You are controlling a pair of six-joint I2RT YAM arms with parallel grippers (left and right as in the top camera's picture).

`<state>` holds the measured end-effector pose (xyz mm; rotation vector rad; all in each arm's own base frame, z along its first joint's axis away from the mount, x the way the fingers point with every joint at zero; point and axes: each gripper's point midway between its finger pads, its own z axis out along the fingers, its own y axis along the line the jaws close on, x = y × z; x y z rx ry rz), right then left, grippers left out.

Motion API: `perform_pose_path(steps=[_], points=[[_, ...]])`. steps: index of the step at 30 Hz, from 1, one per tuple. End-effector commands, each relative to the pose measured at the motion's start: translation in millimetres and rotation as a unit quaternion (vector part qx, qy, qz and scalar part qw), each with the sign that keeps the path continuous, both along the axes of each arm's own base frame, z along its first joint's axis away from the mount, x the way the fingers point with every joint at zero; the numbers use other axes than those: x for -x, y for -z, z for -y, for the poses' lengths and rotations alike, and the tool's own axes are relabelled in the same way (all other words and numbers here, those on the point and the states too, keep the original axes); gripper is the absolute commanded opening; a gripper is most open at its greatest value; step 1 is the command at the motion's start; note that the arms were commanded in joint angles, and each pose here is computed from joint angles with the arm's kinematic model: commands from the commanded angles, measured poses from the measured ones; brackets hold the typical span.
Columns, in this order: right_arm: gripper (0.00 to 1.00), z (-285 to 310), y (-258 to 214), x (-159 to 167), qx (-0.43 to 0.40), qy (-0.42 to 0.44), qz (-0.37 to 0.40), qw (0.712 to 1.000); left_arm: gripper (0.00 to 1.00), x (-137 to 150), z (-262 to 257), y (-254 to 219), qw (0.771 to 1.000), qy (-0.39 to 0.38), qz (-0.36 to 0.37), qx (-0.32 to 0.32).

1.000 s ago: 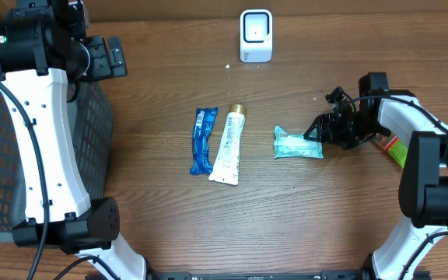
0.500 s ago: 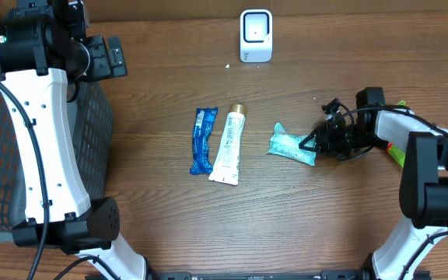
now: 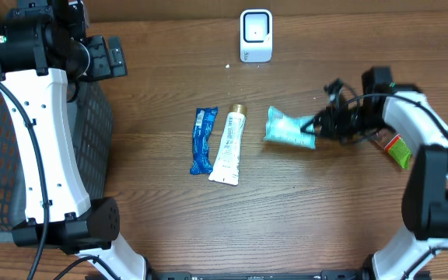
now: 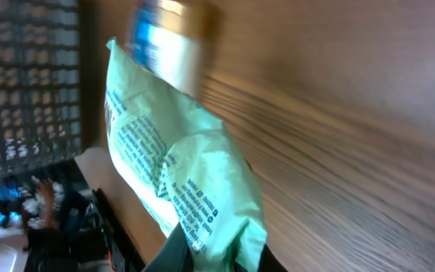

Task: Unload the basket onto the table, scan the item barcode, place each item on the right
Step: 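Lift the wet-wipe pack and carry it toward the white scanner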

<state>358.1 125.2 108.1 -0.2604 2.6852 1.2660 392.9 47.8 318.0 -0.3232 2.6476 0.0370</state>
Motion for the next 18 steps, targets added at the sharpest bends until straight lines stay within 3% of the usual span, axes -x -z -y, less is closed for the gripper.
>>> perform_pose_path(steps=[1, 6, 18], points=[[0.05, -15, -86, -11, -0.018, -0.047, 0.136, 0.989, 1.0, 4, 4, -16, 1.0, 0.0, 0.025, 0.003], [0.05, -30, -141, -2, -0.022, -0.063, 0.171, 0.983, 1.0, 4, 4, -16, 1.0, 0.0, 0.025, 0.003], [0.04, -54, -181, 14, -0.13, -0.074, 0.15, 0.977, 1.0, 4, 3, -16, 1.0, -0.001, 0.025, 0.003]])
